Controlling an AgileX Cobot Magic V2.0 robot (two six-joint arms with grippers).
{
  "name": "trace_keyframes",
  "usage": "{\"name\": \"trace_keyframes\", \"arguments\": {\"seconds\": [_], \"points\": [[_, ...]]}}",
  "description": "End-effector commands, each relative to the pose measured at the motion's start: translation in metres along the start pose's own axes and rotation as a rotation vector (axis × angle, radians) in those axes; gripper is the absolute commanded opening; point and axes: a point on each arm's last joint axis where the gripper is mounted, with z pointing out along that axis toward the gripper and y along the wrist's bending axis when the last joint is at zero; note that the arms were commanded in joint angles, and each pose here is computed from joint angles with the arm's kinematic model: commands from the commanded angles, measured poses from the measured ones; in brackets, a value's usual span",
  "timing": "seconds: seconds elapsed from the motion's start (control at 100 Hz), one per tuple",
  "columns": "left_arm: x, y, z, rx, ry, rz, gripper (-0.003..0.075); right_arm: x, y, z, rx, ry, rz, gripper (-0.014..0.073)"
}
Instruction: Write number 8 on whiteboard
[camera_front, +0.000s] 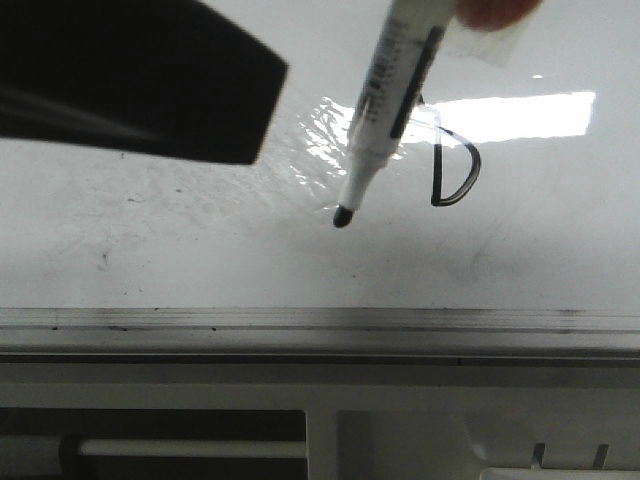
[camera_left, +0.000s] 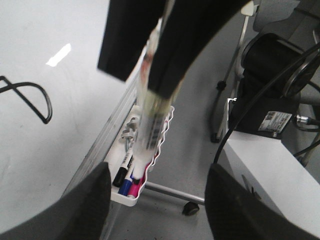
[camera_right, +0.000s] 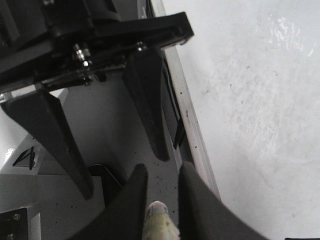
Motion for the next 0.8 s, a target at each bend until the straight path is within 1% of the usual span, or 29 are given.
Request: {"name": "trace_keyframes", "arguments": {"seconds": [0.0, 0.09, 0.19, 0.31, 0.35, 0.37, 0.38, 0.4, 0.44, 0.45, 0.5, 0.57, 0.72, 0.79], "points": [[-0.019, 0.000, 0.002, 0.044, -0.076, -0.026, 0.0386, -0.011, -0.003, -0.003, 0.019, -0.075, -0.002, -0.0071], [-0.017, 0.001, 0.009, 0.083, -0.062, -0.045, 0.0386, -0.012, -0.003, 0.003, -0.005, -0.073, -0.007, -0.0071], [-0.014, 0.003, 0.015, 0.105, -0.042, -0.065, 0.0386, -0.015, -0.002, 0.006, -0.040, -0.102, -0.017, -0.0071], [-0.012, 0.005, 0.019, 0.113, -0.032, -0.083, 0.0377, -0.016, -0.003, 0.007, -0.033, -0.114, -0.010, -0.0071], [-0.011, 0.005, 0.019, 0.113, -0.030, -0.084, 0.0345, -0.016, -0.003, 0.007, -0.033, -0.114, -0.010, -0.0071], [-0.011, 0.005, 0.019, 0.113, -0.030, -0.085, 0.0311, -0.016, -0.003, 0.007, -0.033, -0.114, -0.010, -0.0071], [-0.011, 0.005, 0.020, 0.113, -0.029, -0.086, 0.0311, -0.016, -0.003, 0.007, -0.033, -0.114, -0.010, -0.0071], [-0.011, 0.005, 0.020, 0.113, -0.031, -0.088, 0.0281, -0.016, -0.003, 0.007, -0.034, -0.112, -0.010, -0.0071], [-0.011, 0.005, 0.020, 0.113, -0.034, -0.092, 0.0197, -0.016, -0.002, 0.007, -0.043, -0.109, -0.008, -0.0071], [-0.012, 0.005, 0.020, 0.113, -0.036, -0.095, 0.0197, -0.016, -0.002, 0.007, -0.043, -0.109, -0.008, -0.0071], [-0.012, 0.005, 0.019, 0.113, -0.041, -0.102, 0.0094, -0.016, -0.001, 0.007, -0.054, -0.108, -0.001, -0.0071], [-0.013, 0.006, 0.019, 0.114, -0.053, -0.117, -0.0023, -0.016, 0.000, 0.007, -0.066, -0.109, 0.007, -0.0071], [-0.014, 0.006, 0.019, 0.114, -0.064, -0.132, -0.0020, -0.016, 0.000, 0.007, -0.071, -0.112, 0.011, -0.0067], [-0.014, 0.006, 0.019, 0.114, -0.064, -0.132, -0.0020, -0.016, 0.000, 0.007, -0.068, -0.115, 0.012, -0.0021]]}}
